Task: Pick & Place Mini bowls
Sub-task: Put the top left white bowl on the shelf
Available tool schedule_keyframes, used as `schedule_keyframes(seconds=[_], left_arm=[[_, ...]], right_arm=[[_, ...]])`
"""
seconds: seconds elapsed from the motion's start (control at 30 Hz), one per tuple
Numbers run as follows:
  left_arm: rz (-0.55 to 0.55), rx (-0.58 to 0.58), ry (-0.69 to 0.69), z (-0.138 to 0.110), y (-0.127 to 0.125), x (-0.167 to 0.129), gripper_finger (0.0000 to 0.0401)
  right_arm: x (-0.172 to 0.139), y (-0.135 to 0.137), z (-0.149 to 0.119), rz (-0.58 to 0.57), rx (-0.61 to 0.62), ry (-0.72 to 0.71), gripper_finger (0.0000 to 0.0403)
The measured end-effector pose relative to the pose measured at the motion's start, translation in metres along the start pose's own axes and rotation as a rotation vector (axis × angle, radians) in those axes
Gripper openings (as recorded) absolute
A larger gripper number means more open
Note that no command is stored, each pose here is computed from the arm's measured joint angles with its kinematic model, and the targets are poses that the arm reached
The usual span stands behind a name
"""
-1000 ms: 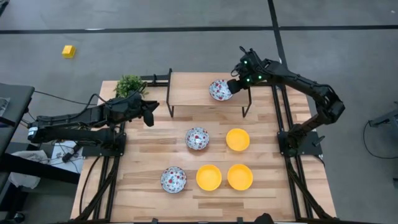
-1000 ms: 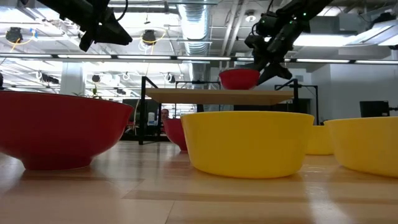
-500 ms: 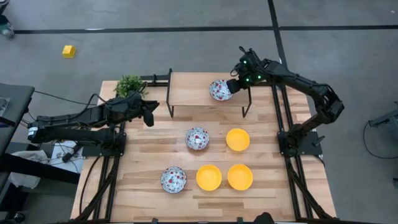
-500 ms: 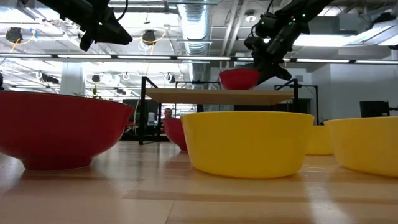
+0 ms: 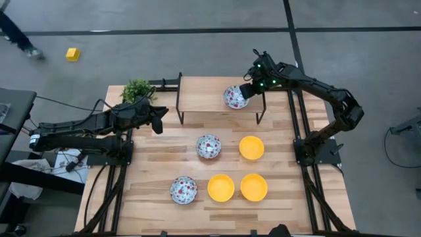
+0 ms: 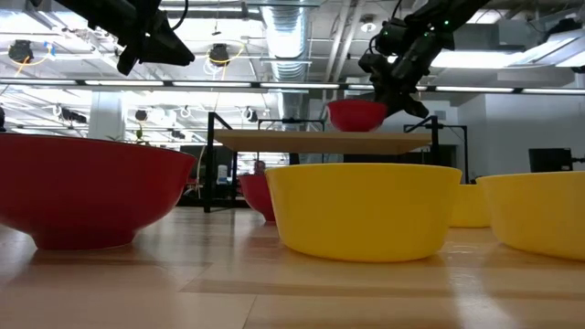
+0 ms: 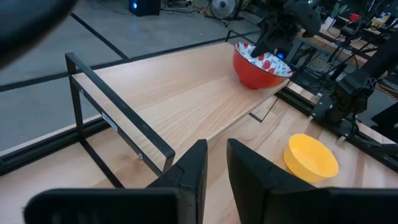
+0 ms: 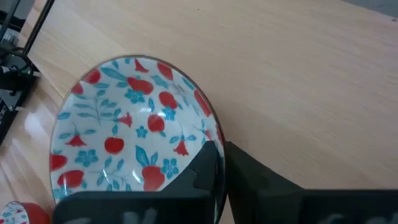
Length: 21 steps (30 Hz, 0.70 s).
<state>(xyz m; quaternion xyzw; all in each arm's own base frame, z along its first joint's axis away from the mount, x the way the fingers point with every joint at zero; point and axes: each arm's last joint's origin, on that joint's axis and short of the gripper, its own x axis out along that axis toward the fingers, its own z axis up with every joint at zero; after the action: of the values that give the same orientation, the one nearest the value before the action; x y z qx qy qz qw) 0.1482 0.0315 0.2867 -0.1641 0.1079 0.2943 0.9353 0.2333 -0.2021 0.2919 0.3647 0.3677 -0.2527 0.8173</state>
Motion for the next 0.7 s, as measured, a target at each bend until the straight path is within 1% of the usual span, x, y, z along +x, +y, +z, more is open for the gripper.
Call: schedule_keyframes(seconds=[0.07,0.23,0.43,0.57,0.7], left_arm=[[0.000,0.000,0.000,0.000,0.000,0.000,0.0061],[0.000,0.000,0.000,0.000,0.000,0.000,0.0061],[0.000,-0.001,-0.001,0.000,0.000,0.000,0.0061],[0.000,-0.001,-0.001,0.000,0.000,0.000,0.0061],[0.000,-0.001,-0.002,0.000,0.000,0.000,0.0061]], right_arm=[[0.000,0.000,0.000,0.000,0.000,-0.001,0.0006],[0.000,-0.001,0.000,-0.018,0.010,-0.007,0.0015],[-0.002,-0.004,0.002,-0.028,0.018,-0.015,0.0006],[-0.009,-0.003,0.008,-0.064,0.011,-0.039,0.0011],[-0.021,-0.003,0.014,-0.085,-0.005,-0.043,0.0005]])
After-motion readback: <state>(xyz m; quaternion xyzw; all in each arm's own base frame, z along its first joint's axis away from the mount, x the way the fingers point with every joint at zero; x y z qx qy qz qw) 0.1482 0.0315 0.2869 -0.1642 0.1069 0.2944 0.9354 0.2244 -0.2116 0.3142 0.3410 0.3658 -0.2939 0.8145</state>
